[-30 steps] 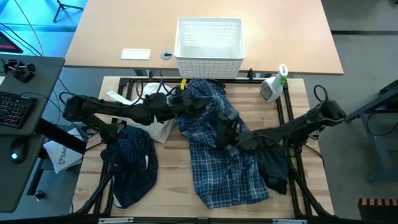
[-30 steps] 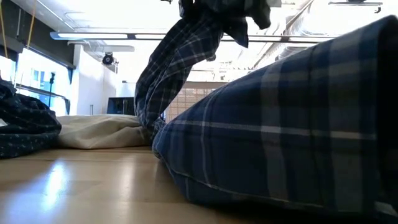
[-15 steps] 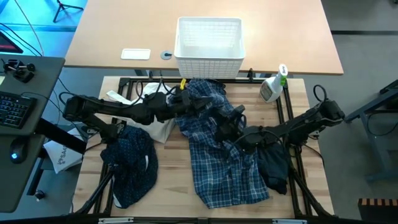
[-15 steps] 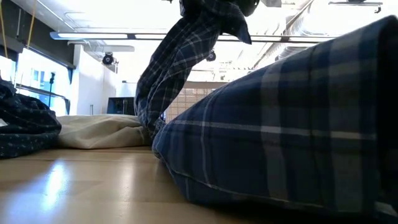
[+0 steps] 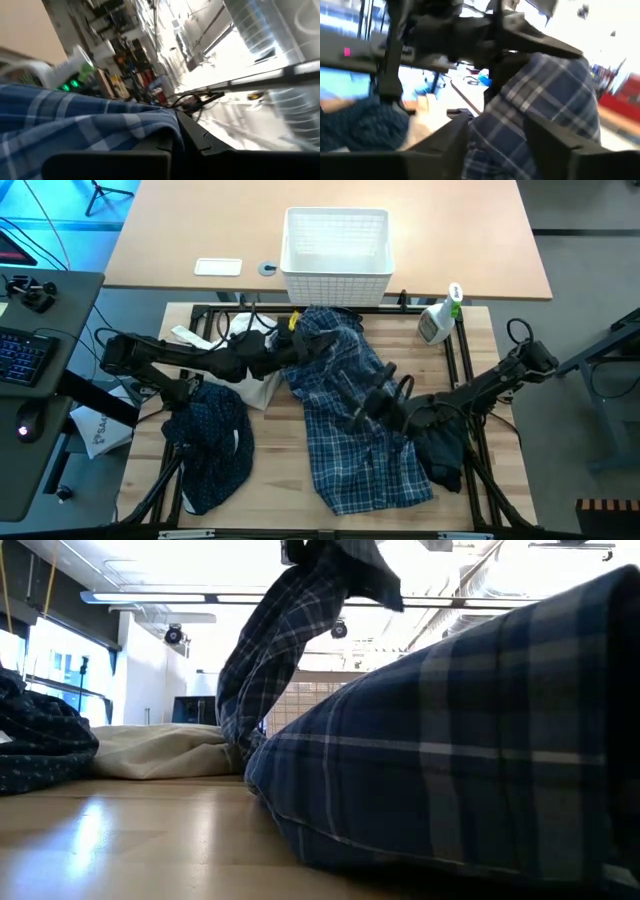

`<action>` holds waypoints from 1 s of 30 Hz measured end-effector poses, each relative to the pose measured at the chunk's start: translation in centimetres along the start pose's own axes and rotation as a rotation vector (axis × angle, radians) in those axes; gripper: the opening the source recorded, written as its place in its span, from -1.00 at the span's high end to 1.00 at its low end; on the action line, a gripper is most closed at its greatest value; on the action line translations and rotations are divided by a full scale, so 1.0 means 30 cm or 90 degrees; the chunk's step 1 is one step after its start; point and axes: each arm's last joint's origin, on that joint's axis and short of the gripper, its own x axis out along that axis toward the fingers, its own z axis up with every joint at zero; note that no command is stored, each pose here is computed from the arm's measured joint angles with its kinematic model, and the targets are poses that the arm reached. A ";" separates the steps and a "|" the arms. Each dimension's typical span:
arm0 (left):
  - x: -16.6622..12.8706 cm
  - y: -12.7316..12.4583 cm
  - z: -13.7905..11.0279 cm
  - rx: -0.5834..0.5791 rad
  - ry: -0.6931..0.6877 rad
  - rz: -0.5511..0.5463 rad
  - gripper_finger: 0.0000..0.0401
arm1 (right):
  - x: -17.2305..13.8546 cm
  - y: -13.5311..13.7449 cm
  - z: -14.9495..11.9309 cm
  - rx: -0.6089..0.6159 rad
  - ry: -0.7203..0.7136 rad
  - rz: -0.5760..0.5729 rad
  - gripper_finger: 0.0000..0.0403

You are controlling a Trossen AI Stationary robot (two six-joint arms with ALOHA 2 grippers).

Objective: Fold Laundry from Bin
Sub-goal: Fold the blue checkered long sleeve

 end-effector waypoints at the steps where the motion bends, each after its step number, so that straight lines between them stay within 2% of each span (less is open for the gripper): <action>1: -0.002 -0.002 -0.004 0.018 -0.007 0.005 1.00 | 0.002 -0.003 0.001 0.031 0.000 -0.002 -0.12; 4: -0.010 -0.009 -0.016 0.067 -0.028 0.020 1.00 | 0.017 -0.012 -0.004 0.097 0.003 -0.012 -0.40; 7: -0.014 -0.013 -0.025 0.113 -0.026 0.023 1.00 | 0.041 -0.028 -0.015 0.120 0.013 -0.034 -0.59; 9: -0.016 -0.016 -0.030 0.140 -0.021 0.020 1.00 | 0.059 -0.040 -0.019 0.120 0.013 -0.036 -0.64; 14: -0.021 -0.021 -0.042 0.219 -0.005 0.015 1.00 | 0.106 -0.059 -0.030 0.164 -0.001 0.041 -0.62; 19: -0.022 -0.013 -0.053 0.259 0.034 0.012 1.00 | 0.132 -0.078 -0.045 0.223 0.014 0.031 -0.48; 22: -0.022 -0.008 -0.058 0.265 0.050 0.015 1.00 | 0.138 -0.087 -0.049 0.220 0.018 0.000 -0.33; 26: -0.025 -0.005 -0.065 0.269 0.061 0.019 1.00 | 0.138 -0.093 -0.051 0.184 0.025 -0.040 -0.03; 30: -0.026 0.003 -0.072 0.276 0.085 0.024 1.00 | 0.137 -0.088 -0.047 0.162 0.017 -0.006 0.38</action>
